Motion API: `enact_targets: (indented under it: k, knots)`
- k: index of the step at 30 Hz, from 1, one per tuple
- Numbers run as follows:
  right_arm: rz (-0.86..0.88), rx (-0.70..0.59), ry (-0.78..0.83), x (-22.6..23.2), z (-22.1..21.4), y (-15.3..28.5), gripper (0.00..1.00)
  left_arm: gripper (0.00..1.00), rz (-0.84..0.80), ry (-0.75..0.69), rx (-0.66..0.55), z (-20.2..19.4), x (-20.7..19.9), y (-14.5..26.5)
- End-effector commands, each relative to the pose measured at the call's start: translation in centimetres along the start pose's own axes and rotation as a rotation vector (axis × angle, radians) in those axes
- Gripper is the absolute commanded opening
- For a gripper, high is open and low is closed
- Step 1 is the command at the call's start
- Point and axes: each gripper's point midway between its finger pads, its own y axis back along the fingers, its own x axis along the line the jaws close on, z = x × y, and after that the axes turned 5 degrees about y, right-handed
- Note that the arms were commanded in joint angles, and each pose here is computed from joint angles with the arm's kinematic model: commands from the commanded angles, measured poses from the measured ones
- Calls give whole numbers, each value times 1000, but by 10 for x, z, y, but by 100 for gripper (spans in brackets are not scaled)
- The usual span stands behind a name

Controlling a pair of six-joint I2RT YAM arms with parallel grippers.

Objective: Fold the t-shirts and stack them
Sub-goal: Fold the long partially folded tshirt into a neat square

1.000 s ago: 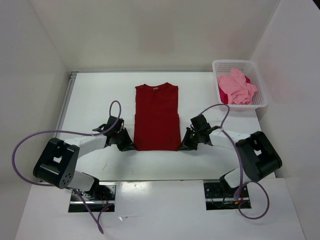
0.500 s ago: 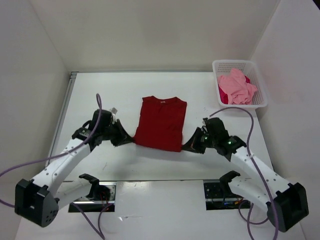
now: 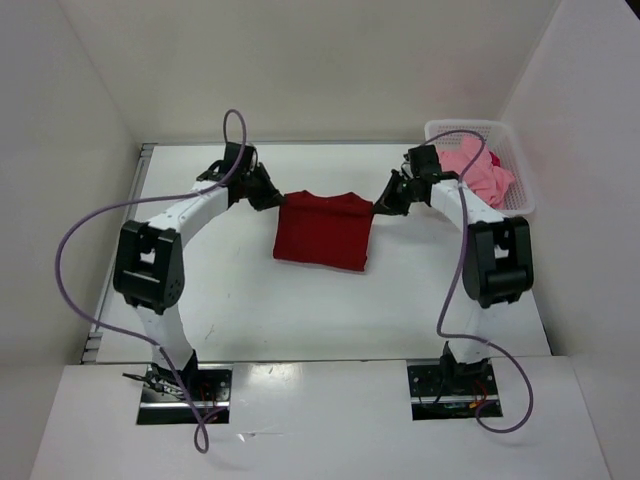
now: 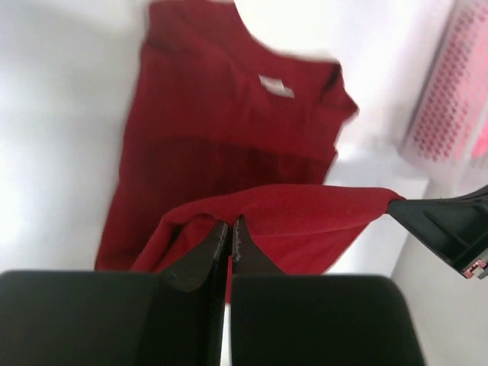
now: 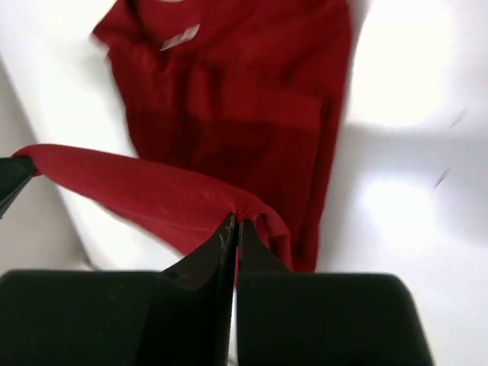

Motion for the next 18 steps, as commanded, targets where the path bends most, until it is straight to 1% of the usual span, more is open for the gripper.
enact_targets:
  k: [1,2,3,4,5,6,7,8,10,12,13,14,15,16,18]
  knots:
    - [-15,-97,97,-1,53,-10,0,0,-5,-41,-110,45,-14,-20]
    - [-22,-83,91,-4,55,-18,0,0,14,-29,-103,49,-4,-37]
    - [-36,-80,87,-9,64,-34,0,0,19,-20,-110,54,-4,-44]
    - [-40,-72,83,-11,67,-40,0,0,18,-11,-111,58,-6,-51]
    - [-55,-82,74,-17,74,-44,0,0,38,-5,-94,57,3,-68]
    - [-64,-64,66,-24,74,-56,0,0,21,5,-116,71,-6,-68]
    - [-51,-89,78,-18,87,-57,0,0,33,24,-118,73,-2,-77]
    - [-48,-94,80,-17,92,-60,0,0,21,37,-137,82,-4,-74]
    - [-67,-98,77,-20,103,-70,0,6,5,59,-168,93,-4,-82]
    - [-87,-93,62,-24,106,-77,1,20,-36,57,-161,100,-10,-86]
    - [-87,-93,62,-25,109,-82,4,39,-58,52,-154,103,-17,-89]
    - [-86,-93,52,-25,109,-82,10,48,-83,45,-160,107,-25,-86]
    - [-69,-102,47,-21,111,-83,24,55,-92,48,-157,111,-25,-87]
    - [-59,-121,56,-16,116,-78,30,60,-105,43,-168,113,-32,-79]
    - [-36,-133,56,-6,120,-69,39,63,-123,34,-203,115,-35,-68]
